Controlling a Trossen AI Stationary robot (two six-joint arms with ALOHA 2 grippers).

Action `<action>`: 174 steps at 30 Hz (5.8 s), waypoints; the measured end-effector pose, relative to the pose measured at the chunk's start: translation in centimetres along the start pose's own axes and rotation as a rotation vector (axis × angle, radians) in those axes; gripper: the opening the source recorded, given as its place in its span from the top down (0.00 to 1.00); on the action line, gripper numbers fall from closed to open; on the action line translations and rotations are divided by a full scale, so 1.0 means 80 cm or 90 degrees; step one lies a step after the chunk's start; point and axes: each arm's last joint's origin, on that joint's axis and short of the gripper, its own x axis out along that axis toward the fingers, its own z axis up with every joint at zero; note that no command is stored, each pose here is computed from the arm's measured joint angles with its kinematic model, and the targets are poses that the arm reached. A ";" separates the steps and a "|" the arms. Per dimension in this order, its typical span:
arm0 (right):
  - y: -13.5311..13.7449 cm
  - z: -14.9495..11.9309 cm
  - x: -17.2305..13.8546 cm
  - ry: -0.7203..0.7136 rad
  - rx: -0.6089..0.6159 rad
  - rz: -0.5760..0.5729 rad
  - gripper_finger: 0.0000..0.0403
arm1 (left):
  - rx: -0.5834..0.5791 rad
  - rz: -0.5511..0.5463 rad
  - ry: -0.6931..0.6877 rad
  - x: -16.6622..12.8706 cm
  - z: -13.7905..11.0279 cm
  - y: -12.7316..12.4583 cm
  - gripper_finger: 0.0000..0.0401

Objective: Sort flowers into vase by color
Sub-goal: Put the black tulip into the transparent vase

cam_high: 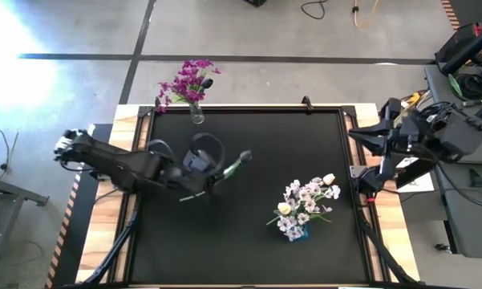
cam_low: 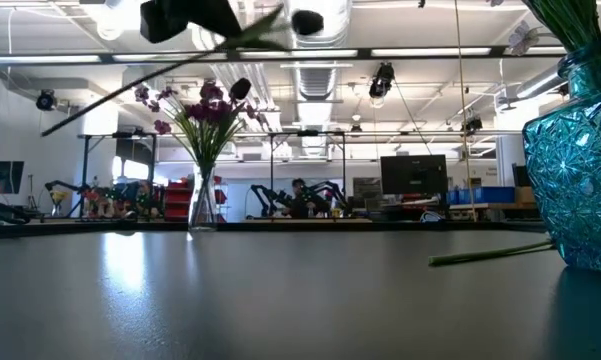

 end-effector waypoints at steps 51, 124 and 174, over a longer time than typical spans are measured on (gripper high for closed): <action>-0.032 -0.012 0.466 0.023 0.125 0.095 0.59 | 0.134 -0.375 -0.449 -0.096 0.074 0.225 1.00; -0.051 -0.035 0.516 -0.058 0.113 0.039 0.97 | 0.070 -0.375 -0.401 -0.078 0.086 0.272 0.94; -0.114 -0.204 0.567 -0.288 -0.103 -0.093 0.98 | 0.089 -0.127 -0.426 -0.180 -0.004 0.268 0.73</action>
